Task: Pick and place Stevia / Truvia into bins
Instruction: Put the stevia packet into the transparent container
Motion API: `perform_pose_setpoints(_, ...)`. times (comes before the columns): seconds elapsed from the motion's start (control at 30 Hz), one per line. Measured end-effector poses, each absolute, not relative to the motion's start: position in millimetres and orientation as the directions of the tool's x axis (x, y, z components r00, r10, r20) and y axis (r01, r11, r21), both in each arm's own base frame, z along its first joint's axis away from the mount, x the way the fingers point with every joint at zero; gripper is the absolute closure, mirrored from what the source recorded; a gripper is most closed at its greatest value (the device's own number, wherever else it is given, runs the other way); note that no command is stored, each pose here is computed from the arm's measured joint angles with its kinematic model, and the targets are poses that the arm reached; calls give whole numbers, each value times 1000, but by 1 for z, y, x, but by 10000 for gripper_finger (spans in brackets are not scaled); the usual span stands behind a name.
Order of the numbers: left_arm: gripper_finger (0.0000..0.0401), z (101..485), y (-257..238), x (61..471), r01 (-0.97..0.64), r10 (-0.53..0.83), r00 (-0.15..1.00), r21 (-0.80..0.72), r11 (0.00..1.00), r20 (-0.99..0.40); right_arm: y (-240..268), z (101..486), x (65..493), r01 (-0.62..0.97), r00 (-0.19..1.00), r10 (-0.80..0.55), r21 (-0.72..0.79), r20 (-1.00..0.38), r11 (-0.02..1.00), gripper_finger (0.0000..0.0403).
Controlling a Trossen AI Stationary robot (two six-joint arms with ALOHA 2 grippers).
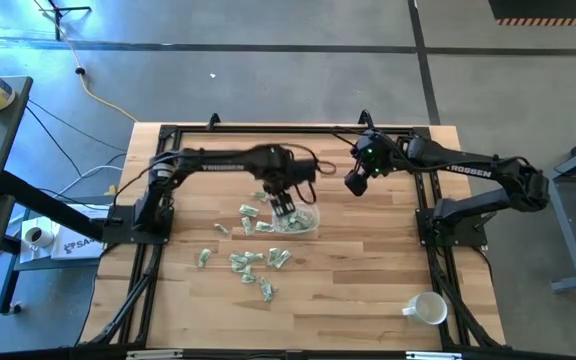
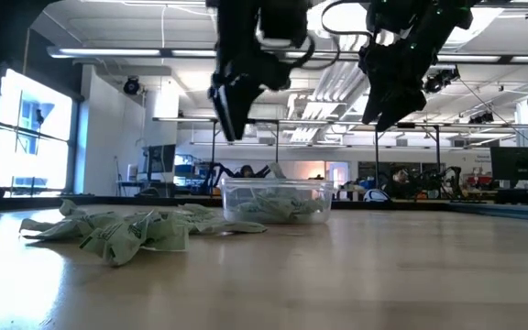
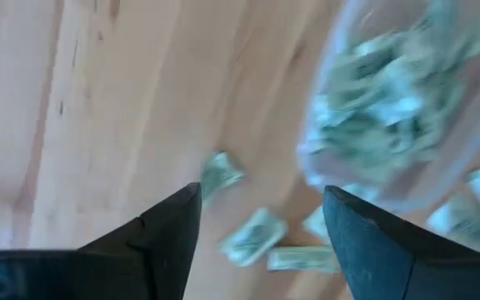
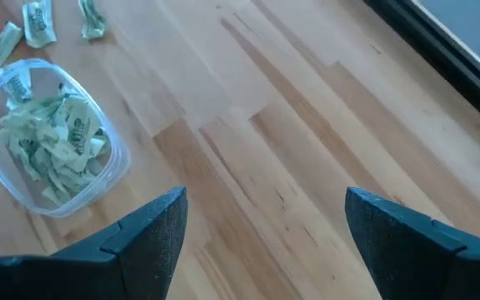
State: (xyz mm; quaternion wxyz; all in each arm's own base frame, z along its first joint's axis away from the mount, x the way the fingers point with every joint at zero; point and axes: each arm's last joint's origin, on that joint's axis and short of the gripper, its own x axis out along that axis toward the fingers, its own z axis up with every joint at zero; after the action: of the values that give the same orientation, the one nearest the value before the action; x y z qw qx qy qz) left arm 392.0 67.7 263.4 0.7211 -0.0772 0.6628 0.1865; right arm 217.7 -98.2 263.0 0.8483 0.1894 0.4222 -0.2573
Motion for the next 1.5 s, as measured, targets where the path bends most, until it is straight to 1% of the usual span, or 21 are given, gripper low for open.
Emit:
perform_pose_setpoints(0.1,140,244,96,379,-243,57,-2,56,968,-998,-103,263,216,614,511,-290,107,-809,782,89)
perform_pose_setpoints(0.23,182,206,114,358,-41,38,-140,44,998,-989,-107,263,214,630,501,-298,106,-812,769,89)
perform_pose_setpoints(0.3,203,189,121,348,10,31,-182,29,1000,-983,-109,263,213,636,499,-302,106,-812,765,89)
perform_pose_setpoints(0.43,228,162,133,341,12,12,-133,10,1000,-991,-112,263,211,653,488,-320,96,-812,751,89)
perform_pose_setpoints(0.53,227,157,131,340,27,30,-128,27,999,-991,-116,263,209,668,479,-333,90,-812,739,89)
perform_pose_setpoints(0.63,213,163,131,338,14,30,-123,28,1000,-992,-119,263,207,684,467,-351,81,-812,725,89)
perform_pose_setpoints(0.73,199,178,131,336,33,26,-62,24,999,-998,-123,263,205,702,460,-364,81,-810,707,89)
perform_pose_setpoints(0.83,187,183,131,336,10,-36,-10,-36,999,-999,-126,264,204,722,448,-388,69,-806,689,89)
perform_pose_setpoints(0.93,177,186,131,337,-43,-143,55,-146,988,-988,-128,264,203,736,441,-410,60,-798,675,89)
perform_pose_setpoints(0.97,175,185,131,338,-47,-153,70,-157,987,-986,-129,264,203,738,441,-415,59,-796,672,89)
perform_pose_setpoints(1.07,172,175,129,340,-40,-106,75,-109,993,-992,-130,265,204,740,452,-423,65,-785,670,89)
perform_pose_setpoints(1.23,171,157,128,336,-68,-87,89,-94,993,-992,-129,265,204,750,454,-423,80,-784,656,89)
perform_pose_setpoints(1.33,173,147,128,332,-109,-25,82,-34,993,-996,-129,265,204,752,453,-423,81,-784,655,89)
perform_pose_setpoints(1.43,186,138,127,328,-118,16,81,6,993,-997,-129,265,204,751,453,-424,81,-784,655,89)
perform_pose_setpoints(1.5,208,135,127,326,-123,16,80,6,992,-997,-129,265,204,751,453,-423,80,-785,655,89)
